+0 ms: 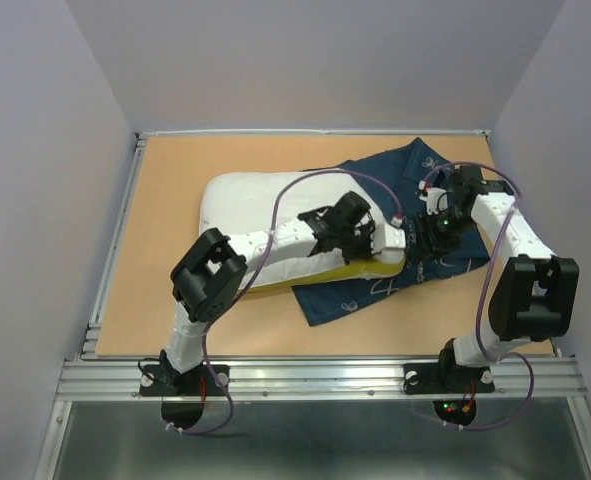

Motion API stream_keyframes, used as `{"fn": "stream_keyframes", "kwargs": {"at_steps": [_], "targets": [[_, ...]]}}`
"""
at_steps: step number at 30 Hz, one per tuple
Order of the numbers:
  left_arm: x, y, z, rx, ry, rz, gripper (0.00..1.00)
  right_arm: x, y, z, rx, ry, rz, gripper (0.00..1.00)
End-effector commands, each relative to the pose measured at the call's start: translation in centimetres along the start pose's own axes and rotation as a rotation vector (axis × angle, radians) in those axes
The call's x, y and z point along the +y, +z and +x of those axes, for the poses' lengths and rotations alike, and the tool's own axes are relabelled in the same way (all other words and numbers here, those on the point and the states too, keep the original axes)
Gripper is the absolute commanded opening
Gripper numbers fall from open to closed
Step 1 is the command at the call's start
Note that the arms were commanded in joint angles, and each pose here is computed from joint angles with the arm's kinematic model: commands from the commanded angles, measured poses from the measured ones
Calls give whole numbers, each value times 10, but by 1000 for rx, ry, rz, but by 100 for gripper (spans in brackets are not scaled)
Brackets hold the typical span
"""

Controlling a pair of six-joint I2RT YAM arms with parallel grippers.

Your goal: Put the pillow into the pillowcase

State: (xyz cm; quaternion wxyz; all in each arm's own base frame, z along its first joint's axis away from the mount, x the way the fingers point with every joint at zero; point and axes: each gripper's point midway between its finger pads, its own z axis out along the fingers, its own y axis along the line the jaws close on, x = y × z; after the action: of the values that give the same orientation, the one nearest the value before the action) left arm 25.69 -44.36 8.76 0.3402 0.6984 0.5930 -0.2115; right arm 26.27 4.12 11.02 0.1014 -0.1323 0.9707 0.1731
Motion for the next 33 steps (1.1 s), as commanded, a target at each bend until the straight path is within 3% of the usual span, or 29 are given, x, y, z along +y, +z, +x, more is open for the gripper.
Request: {"fn": "stream_keyframes", "kwargs": {"at_steps": [1, 5, 17, 33], "targets": [[43, -23, -18, -159, -274, 76, 0, 0, 2, -16, -71, -10, -27, 51], [43, -26, -29, -231, -345, 171, 0, 2, 10, -35, -182, 19, -49, 49], [35, -24, -25, -273, -442, 284, 0, 1, 35, -74, -444, 64, -91, 47], [42, -21, -17, -277, -489, 302, 0, 6, 80, -60, -349, 30, -35, 47]]}}
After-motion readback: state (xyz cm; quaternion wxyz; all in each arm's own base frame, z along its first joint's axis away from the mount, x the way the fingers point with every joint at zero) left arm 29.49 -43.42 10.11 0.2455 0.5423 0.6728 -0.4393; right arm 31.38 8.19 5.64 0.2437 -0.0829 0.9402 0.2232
